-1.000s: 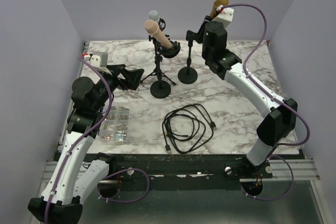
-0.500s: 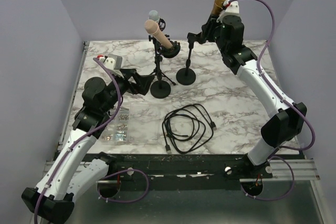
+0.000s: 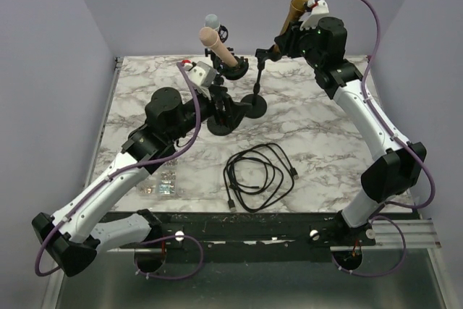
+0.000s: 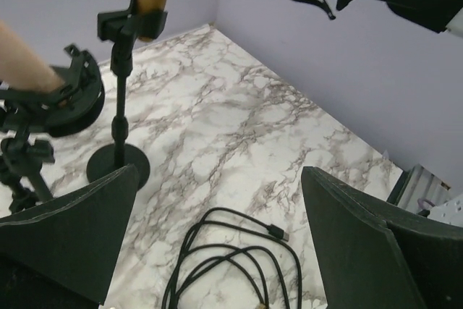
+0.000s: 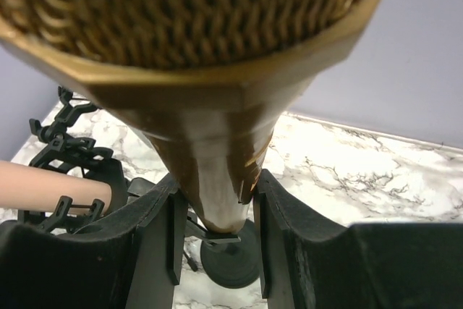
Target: Remove the microphone from the stand
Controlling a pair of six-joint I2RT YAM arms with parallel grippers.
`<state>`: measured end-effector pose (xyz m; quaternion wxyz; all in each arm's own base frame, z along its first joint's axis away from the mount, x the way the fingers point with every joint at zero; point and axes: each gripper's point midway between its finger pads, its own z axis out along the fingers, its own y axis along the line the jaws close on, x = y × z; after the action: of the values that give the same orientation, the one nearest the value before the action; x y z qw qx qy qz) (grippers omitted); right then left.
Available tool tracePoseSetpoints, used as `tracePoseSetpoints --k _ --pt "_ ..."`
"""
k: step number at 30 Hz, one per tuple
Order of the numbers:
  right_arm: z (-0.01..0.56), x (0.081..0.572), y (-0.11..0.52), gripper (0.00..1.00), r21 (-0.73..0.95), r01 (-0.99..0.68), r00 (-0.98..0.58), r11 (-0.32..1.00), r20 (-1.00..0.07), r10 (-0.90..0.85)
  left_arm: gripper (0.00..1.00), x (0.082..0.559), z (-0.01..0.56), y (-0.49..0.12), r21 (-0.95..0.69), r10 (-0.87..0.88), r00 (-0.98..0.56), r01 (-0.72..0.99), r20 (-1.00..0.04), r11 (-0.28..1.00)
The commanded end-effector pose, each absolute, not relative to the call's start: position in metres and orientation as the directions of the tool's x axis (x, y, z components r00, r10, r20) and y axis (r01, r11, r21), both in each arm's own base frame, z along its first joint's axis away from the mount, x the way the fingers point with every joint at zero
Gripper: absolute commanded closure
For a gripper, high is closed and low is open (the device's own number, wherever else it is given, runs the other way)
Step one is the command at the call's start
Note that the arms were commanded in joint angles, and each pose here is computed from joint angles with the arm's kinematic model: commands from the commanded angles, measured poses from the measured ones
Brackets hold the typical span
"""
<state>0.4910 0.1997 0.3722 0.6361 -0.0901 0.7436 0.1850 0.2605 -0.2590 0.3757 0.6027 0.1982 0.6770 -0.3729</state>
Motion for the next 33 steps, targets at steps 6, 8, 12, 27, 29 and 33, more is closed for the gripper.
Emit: tracePoseSetpoints --k 6,8,12,27,29,33 --pt "0.348 0.474 0.201 0.99 0.111 -0.458 -0.229 0.882 -0.973 0.004 0.01 0.314 0.418 -0.303 -0.033 0.025 -0.07 0.722 -0.997 0.691" --pt "0.348 0.474 0.199 0.99 0.104 -0.455 -0.223 0.884 -0.975 0.0 0.01 0.338 0.412 -0.313 0.009 0.094 -0.084 0.699 -0.992 0.715" --pt "0.348 0.476 0.193 0.99 0.094 -0.443 -0.216 0.892 -0.976 -0.005 0.01 0.369 0.414 -0.327 0.136 0.205 -0.019 0.686 -0.979 0.715" --pt "0.348 0.473 0.193 0.99 0.088 -0.469 -0.202 0.879 -0.979 -0.01 0.01 0.438 0.364 -0.342 0.228 0.365 -0.054 0.694 -0.929 0.683" --pt "0.348 0.473 0.193 0.99 0.086 -0.472 -0.202 0.877 -0.979 -0.012 0.01 0.444 0.359 -0.343 0.222 0.366 -0.064 0.696 -0.928 0.683" --pt "0.348 0.472 0.193 0.99 0.085 -0.472 -0.199 0.878 -0.98 -0.012 0.04 0.452 0.354 -0.348 0.219 0.366 -0.063 0.703 -0.928 0.676"
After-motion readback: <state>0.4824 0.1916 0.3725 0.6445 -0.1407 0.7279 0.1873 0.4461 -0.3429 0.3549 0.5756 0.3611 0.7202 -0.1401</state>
